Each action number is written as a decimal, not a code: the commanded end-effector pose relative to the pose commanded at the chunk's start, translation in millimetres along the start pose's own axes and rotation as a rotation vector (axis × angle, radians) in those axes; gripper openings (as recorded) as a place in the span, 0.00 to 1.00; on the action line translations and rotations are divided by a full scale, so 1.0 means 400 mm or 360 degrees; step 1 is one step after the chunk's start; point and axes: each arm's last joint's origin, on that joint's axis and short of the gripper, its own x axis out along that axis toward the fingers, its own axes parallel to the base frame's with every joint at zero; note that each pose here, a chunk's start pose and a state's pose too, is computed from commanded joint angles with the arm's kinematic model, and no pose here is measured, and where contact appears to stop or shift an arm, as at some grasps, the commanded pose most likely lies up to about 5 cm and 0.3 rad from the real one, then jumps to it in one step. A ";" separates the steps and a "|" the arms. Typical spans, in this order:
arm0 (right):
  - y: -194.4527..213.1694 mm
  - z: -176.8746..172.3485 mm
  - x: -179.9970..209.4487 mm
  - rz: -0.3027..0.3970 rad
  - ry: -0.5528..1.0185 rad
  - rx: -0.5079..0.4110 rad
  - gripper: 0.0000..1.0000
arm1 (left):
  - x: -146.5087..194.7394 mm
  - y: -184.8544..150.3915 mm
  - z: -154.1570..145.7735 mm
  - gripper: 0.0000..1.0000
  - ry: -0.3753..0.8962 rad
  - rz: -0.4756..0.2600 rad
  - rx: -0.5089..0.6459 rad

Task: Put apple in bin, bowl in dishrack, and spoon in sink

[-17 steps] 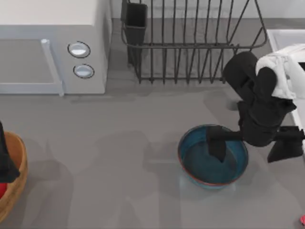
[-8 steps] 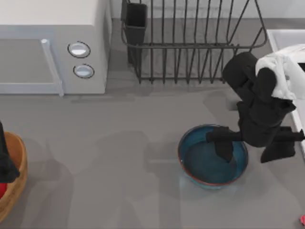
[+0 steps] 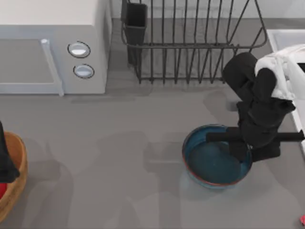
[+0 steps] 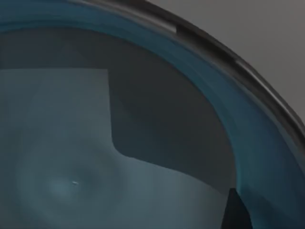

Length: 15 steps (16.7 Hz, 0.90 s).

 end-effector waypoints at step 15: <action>0.004 0.010 -0.138 -0.0014 0.0024 0.0010 0.00 | 0.000 0.000 0.000 1.00 0.0000 0.0000 0.0000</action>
